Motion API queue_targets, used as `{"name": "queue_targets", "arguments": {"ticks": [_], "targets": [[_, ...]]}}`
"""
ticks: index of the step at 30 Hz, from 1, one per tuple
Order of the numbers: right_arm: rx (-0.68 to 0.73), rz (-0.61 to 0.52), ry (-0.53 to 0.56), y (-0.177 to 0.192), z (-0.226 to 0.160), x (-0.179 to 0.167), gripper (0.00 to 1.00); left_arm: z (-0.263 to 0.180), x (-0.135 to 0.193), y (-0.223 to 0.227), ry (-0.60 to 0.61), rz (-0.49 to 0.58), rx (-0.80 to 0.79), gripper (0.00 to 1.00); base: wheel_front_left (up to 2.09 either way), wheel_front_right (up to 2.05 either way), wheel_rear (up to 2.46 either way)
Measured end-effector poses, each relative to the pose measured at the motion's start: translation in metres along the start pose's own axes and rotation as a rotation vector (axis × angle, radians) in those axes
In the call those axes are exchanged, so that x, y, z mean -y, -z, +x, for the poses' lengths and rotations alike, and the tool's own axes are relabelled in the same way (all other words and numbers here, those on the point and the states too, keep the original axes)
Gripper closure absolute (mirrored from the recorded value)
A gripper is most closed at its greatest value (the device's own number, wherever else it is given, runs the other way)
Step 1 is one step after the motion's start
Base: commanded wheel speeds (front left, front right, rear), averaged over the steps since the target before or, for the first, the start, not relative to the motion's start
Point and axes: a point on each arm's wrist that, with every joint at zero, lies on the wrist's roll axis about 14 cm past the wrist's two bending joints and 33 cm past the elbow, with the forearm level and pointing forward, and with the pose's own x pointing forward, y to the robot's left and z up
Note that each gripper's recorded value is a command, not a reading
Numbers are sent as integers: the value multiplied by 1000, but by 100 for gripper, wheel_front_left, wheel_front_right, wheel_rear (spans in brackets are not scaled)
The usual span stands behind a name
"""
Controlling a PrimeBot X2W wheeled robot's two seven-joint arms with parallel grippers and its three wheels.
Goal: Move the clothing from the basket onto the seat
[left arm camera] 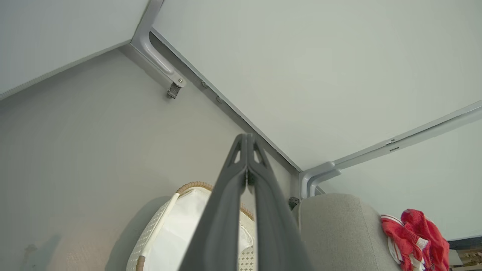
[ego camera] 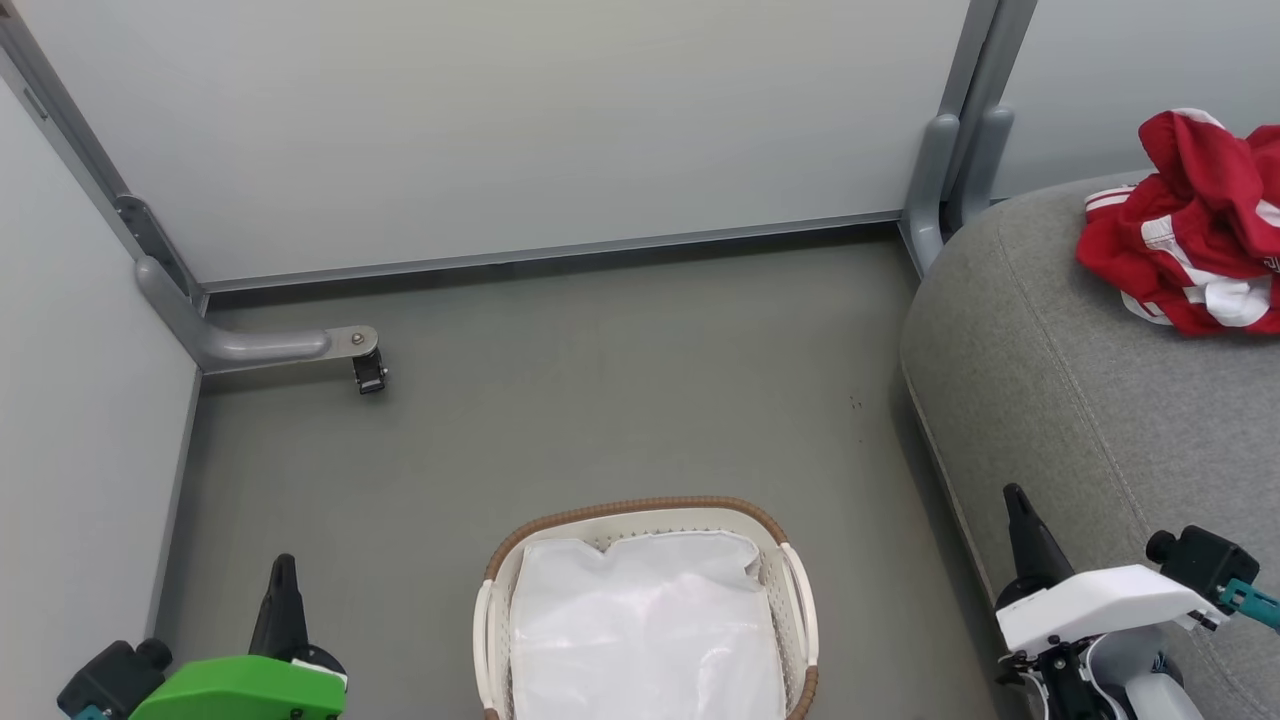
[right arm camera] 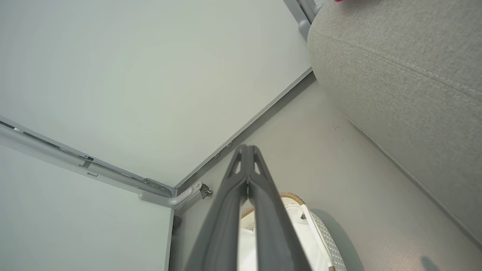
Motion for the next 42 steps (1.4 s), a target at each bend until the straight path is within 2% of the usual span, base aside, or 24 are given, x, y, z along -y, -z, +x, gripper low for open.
{"name": "queue_targets", "arguments": {"ticks": [17,42], "targets": [[10,207,9,-8,1,2,100,7,9,-9,25,-189,2,100,0,0,0],[23,452,-4,-19,2,1,100,14,23,-19,76,-408,0,100,0,0,0]]}}
